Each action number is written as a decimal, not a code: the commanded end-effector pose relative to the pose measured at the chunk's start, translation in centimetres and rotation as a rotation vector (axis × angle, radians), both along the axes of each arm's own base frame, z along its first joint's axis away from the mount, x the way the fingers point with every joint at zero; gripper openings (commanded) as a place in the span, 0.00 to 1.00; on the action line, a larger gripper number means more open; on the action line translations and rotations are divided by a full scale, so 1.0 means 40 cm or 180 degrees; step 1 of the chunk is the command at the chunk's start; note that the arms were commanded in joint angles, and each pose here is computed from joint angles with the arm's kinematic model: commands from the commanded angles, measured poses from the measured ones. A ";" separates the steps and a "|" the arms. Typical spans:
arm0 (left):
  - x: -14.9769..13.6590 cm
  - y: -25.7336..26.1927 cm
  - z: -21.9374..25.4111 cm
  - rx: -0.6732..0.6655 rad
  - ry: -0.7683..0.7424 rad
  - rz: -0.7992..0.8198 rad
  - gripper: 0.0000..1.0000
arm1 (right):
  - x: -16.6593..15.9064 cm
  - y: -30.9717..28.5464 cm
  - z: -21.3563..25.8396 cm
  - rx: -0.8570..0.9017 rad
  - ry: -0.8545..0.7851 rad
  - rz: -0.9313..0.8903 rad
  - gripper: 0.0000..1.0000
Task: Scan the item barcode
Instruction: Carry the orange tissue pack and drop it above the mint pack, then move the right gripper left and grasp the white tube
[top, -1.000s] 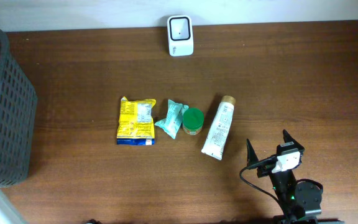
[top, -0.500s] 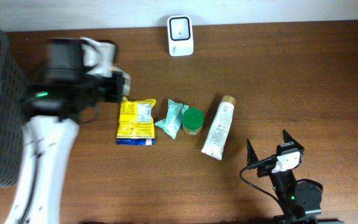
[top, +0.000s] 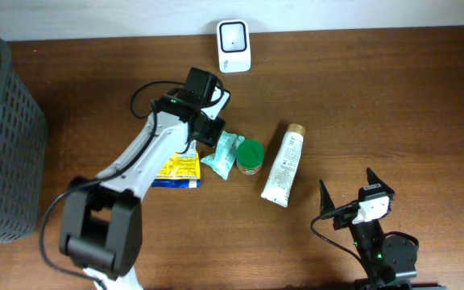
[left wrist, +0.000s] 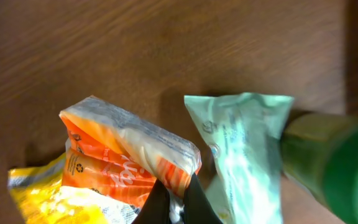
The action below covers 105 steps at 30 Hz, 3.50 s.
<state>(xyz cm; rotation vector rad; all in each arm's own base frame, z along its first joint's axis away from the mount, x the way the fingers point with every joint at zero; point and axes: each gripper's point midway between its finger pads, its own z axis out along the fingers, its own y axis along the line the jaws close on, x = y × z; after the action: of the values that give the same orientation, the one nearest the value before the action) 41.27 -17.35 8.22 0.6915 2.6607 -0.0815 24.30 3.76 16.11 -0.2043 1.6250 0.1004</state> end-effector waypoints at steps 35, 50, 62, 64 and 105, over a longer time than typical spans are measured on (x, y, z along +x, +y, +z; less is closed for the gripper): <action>-0.024 0.605 0.475 -0.0116 -0.0863 0.1583 0.99 | 0.000 -0.001 -0.005 -0.0009 -0.0006 0.0002 0.98; -0.048 0.712 0.472 -0.0266 -0.0852 0.1900 0.99 | 0.000 -0.001 -0.005 -0.0009 -0.0006 0.0002 0.98; -0.048 0.712 0.472 -0.0265 -0.0853 0.1901 0.99 | 0.000 -0.001 -0.005 -0.0009 -0.0006 0.0002 0.98; -0.048 0.712 0.472 -0.0265 -0.0852 0.1901 0.99 | 0.000 -0.001 -0.005 -0.0009 -0.0007 0.0002 0.98; -0.048 0.712 0.472 -0.0265 -0.0853 0.1901 0.99 | -0.058 0.116 0.250 0.0185 0.0413 0.0907 0.98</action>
<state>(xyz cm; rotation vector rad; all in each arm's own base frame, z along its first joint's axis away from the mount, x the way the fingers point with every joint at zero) 39.20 11.16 27.20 -0.1492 2.4686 0.0743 22.04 7.69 23.95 -0.3689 1.6876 0.3324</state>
